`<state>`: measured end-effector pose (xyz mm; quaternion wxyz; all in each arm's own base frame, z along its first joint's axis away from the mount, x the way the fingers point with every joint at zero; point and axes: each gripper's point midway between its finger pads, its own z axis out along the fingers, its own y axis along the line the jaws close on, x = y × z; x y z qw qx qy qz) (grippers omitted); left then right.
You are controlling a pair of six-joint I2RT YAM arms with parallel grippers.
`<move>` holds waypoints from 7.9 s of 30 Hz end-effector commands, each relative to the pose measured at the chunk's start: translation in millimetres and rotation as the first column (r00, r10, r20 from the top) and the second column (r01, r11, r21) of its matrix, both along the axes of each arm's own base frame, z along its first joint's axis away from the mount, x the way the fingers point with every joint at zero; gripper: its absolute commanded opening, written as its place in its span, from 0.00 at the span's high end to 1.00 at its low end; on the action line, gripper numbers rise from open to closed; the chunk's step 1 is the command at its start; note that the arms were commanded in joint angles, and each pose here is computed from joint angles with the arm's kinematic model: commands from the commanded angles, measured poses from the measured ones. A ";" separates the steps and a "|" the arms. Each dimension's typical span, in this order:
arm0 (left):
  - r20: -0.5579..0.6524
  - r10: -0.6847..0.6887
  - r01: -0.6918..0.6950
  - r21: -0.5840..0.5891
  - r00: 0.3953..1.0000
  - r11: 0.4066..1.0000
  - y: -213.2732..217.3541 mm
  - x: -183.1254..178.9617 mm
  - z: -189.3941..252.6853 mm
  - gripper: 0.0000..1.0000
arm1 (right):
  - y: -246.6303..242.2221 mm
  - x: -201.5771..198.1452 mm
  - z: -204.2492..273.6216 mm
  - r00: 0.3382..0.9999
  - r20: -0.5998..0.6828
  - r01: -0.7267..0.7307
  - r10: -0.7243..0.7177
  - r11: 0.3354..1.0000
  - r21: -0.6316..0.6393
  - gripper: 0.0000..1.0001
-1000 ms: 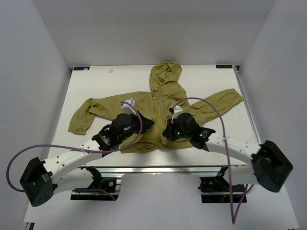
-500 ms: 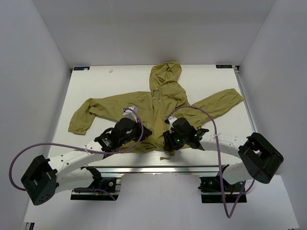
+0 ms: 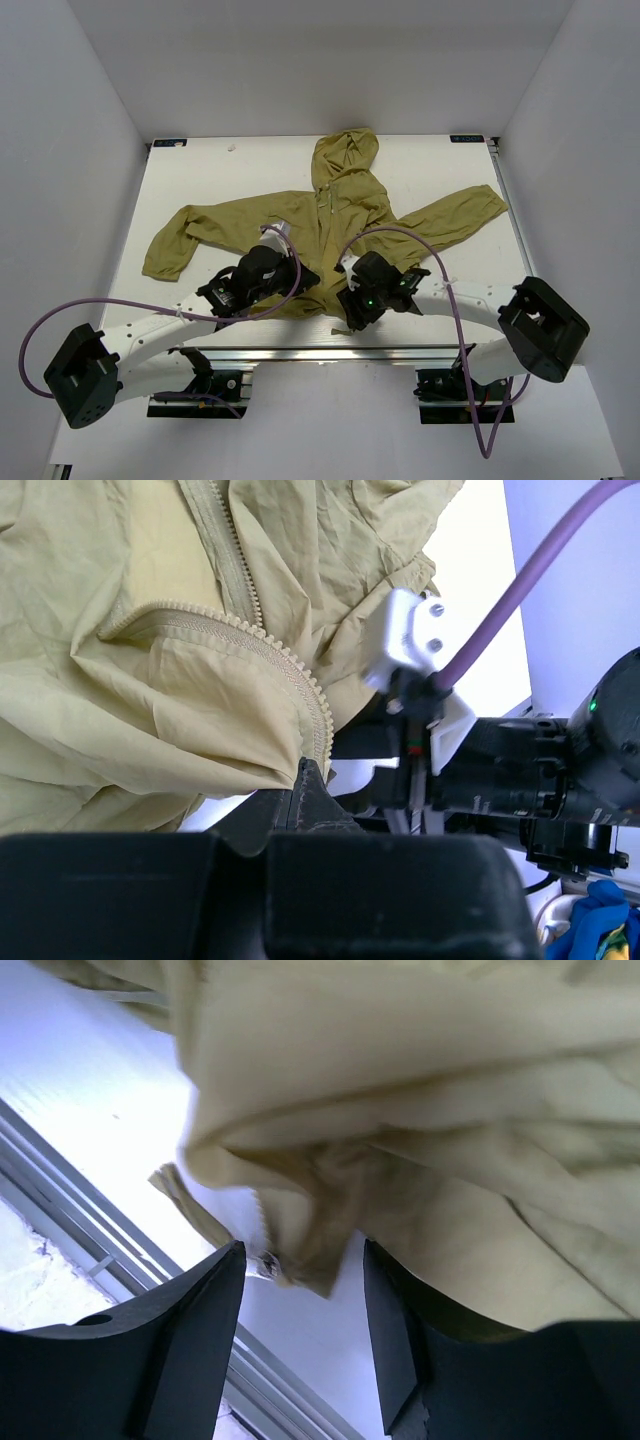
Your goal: Zip up the jacket
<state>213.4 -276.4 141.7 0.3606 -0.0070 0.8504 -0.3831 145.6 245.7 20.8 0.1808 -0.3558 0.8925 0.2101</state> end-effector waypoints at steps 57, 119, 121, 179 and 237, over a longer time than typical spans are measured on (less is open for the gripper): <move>0.261 0.148 -0.061 -0.315 0.954 0.947 0.4 25.8 125.2 1.00 | 48.8 53.0 247.9 0.934 0.201 -0.064 -0.296 0.416 0.907 1.00; 0.306 0.077 0.020 -0.303 0.949 0.953 -2.1 13.5 125.7 1.00 | 49.2 66.7 275.9 0.933 0.175 -0.072 -0.314 0.315 0.946 1.00; 0.309 0.073 0.026 -0.304 0.948 0.952 -2.8 12.8 126.0 1.00 | 49.4 65.9 276.2 0.935 0.178 -0.076 -0.308 0.314 0.946 1.00; 0.418 -0.142 0.277 -0.281 0.897 0.919 -20.4 -20.8 125.6 1.00 | 54.7 58.0 269.9 0.976 0.131 -0.062 -0.176 0.354 0.933 1.00; 0.261 -0.402 0.453 -0.178 0.878 0.874 -34.5 -50.5 62.2 1.00 | 53.7 59.3 287.5 0.990 -0.029 0.062 -0.142 0.234 0.970 1.00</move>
